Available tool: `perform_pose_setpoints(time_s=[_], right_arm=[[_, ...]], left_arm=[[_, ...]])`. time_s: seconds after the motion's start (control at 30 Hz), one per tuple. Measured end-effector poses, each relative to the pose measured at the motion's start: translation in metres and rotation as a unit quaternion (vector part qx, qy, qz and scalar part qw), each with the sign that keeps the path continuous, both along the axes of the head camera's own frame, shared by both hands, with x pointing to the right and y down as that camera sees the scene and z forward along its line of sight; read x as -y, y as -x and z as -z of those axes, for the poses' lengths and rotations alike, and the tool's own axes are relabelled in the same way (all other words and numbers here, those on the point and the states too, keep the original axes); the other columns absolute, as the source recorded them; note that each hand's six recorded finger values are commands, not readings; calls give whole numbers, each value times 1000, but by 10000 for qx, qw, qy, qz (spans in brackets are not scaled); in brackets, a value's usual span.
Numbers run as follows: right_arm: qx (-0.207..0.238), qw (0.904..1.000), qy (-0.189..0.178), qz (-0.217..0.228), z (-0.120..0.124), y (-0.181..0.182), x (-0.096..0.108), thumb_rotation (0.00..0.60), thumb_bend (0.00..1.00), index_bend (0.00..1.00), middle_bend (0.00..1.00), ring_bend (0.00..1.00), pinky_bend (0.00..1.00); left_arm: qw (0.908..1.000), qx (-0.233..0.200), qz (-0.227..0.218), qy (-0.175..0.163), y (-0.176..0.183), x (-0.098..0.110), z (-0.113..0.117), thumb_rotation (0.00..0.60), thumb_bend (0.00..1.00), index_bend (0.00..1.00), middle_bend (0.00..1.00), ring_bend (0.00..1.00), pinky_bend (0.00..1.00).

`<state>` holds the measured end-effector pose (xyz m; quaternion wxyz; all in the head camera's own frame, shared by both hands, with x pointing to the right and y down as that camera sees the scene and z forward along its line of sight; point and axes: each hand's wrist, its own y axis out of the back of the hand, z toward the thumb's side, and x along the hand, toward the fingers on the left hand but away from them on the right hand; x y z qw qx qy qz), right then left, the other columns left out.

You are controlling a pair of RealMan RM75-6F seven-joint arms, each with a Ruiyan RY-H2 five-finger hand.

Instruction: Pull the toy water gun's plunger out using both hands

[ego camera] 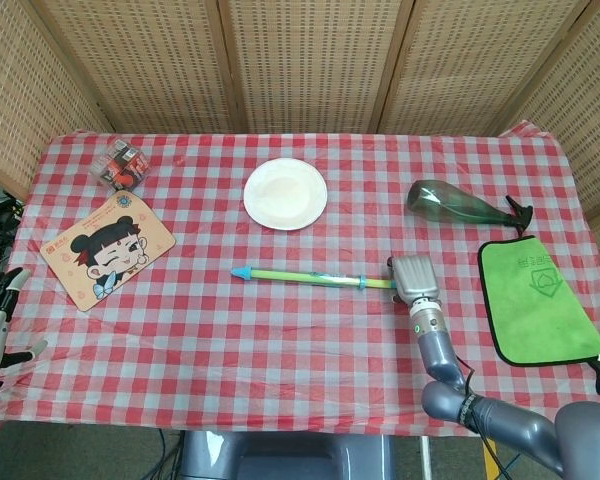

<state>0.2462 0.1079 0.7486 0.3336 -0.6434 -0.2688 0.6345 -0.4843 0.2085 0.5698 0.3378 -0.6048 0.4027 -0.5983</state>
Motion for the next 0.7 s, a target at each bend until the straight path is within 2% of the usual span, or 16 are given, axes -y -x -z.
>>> perform_pose_setpoints(time_s=[0.3, 0.7], right_arm=[[-81, 9999, 136, -21, -6, -1, -2, 600, 556, 583, 1000, 1000, 720], [358, 9993, 41, -108, 13, 7, 3, 600, 568, 717, 1000, 1000, 720]], left_arm=[[10000, -15, -1, 17, 0, 0, 0, 600, 132, 0, 0, 0, 0], [10000, 0, -20, 29, -1, 1, -1, 600, 134, 0, 0, 0, 0]])
